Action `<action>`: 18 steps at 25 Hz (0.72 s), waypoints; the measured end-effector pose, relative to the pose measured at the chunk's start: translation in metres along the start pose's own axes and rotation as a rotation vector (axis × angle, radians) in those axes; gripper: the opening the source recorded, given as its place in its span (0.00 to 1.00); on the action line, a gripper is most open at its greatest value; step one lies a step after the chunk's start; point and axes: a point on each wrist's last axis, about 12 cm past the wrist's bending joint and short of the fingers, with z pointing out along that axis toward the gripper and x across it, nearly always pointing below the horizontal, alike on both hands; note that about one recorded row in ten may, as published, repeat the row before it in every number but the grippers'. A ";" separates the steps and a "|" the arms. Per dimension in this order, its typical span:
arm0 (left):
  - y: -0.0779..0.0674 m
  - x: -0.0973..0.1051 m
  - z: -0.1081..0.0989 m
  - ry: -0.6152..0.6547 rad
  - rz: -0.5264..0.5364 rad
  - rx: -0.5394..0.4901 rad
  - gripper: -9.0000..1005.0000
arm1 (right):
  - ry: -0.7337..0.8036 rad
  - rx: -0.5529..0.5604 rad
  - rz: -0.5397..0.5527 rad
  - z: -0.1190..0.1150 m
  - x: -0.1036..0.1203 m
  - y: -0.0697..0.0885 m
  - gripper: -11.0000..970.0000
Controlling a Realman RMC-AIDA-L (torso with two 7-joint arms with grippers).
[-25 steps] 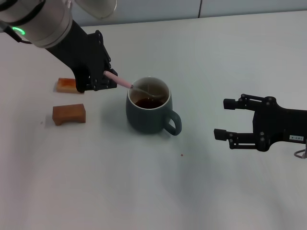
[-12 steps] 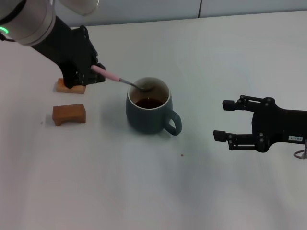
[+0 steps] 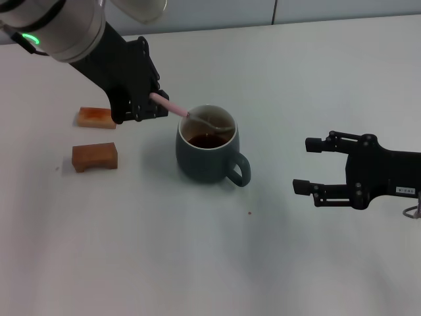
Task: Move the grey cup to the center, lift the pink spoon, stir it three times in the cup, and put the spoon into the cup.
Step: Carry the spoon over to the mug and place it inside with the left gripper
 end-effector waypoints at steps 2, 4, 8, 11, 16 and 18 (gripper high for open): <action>-0.002 0.003 0.000 0.006 -0.012 0.009 0.26 | 0.000 0.000 0.000 0.000 0.000 0.000 0.85; -0.004 0.009 0.000 0.017 -0.030 0.010 0.26 | 0.001 -0.001 -0.001 0.000 0.000 0.000 0.85; -0.004 0.018 -0.002 0.033 -0.052 -0.008 0.26 | 0.004 -0.007 -0.003 0.001 0.000 0.000 0.85; -0.003 0.022 -0.002 0.045 -0.061 -0.017 0.26 | 0.007 -0.010 -0.003 0.002 0.000 0.001 0.85; 0.000 0.020 -0.002 0.043 -0.055 -0.034 0.27 | 0.008 -0.010 -0.001 0.003 0.001 0.001 0.85; 0.001 0.017 -0.002 0.038 -0.047 -0.029 0.27 | 0.009 -0.010 0.000 0.002 0.001 0.001 0.85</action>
